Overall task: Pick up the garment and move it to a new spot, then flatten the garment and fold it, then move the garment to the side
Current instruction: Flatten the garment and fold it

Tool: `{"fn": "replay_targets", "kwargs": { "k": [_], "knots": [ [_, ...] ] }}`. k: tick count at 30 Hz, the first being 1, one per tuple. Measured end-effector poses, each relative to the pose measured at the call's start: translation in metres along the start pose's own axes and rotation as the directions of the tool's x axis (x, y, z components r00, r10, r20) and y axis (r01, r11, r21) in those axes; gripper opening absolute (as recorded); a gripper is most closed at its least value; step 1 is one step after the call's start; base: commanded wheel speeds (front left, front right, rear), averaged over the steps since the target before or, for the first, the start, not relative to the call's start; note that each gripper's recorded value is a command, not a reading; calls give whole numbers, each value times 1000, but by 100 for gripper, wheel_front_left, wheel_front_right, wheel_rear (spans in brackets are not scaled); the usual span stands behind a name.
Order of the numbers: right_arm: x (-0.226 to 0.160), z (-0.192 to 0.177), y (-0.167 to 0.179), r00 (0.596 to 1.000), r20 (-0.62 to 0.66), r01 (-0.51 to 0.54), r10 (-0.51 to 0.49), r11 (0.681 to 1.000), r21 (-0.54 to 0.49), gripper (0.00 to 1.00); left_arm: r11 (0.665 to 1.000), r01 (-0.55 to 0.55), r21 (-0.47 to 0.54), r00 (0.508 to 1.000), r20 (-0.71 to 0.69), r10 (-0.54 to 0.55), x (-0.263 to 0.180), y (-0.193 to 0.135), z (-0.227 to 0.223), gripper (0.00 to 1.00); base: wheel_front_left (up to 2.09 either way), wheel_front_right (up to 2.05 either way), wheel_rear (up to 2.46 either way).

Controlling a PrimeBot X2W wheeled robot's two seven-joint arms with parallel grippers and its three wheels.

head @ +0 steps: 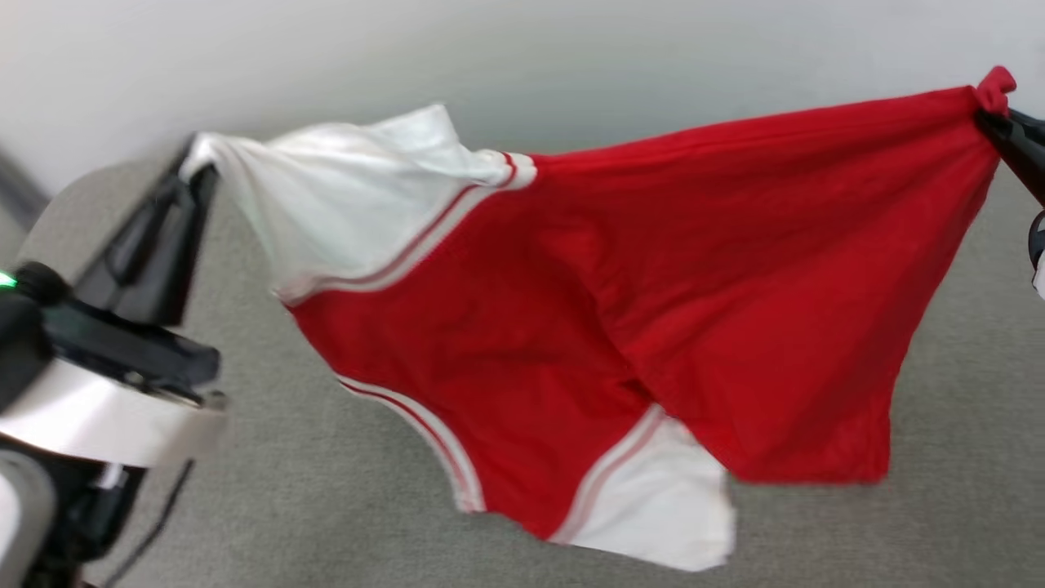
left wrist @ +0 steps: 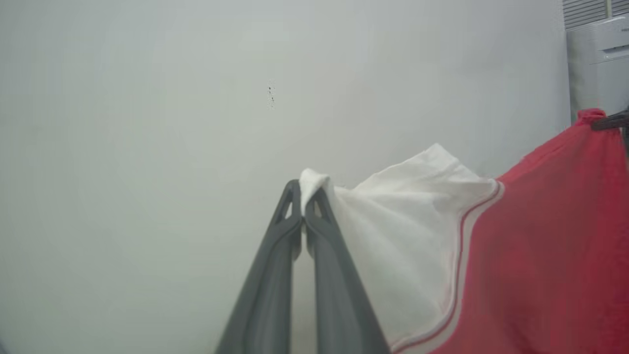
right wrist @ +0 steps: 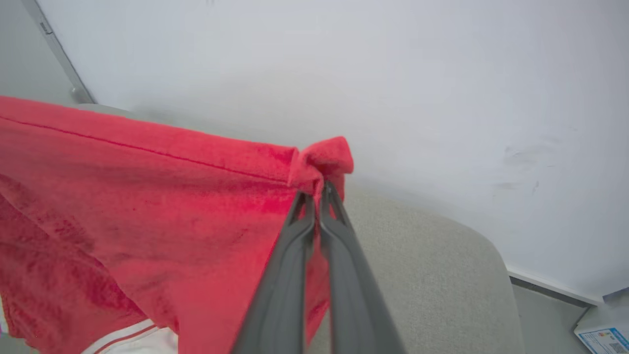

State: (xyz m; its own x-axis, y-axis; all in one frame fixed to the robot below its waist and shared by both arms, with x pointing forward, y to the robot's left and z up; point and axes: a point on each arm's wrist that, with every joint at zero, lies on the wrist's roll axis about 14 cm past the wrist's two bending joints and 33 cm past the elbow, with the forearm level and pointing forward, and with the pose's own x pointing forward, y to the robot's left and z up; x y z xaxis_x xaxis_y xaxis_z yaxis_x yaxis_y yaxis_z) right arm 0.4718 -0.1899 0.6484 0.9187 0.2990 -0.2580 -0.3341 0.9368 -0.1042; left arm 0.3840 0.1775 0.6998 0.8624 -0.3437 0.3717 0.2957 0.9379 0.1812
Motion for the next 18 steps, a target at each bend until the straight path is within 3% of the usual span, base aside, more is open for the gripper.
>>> {"fn": "replay_targets", "kwargs": {
  "k": [10, 18],
  "knots": [
    [-62, 57, -2, 971, 238, 32, -26, 999, -23, 0, 995, 39, 94, 972, 225, -59, 36, 1, 85, 0, 0, 0, 0],
    [-68, 92, -7, 924, 381, 43, -35, 999, -13, 0, 989, 10, 149, 936, 347, -62, 68, 14, 125, 0, 0, 0, 0]
  ]
}}
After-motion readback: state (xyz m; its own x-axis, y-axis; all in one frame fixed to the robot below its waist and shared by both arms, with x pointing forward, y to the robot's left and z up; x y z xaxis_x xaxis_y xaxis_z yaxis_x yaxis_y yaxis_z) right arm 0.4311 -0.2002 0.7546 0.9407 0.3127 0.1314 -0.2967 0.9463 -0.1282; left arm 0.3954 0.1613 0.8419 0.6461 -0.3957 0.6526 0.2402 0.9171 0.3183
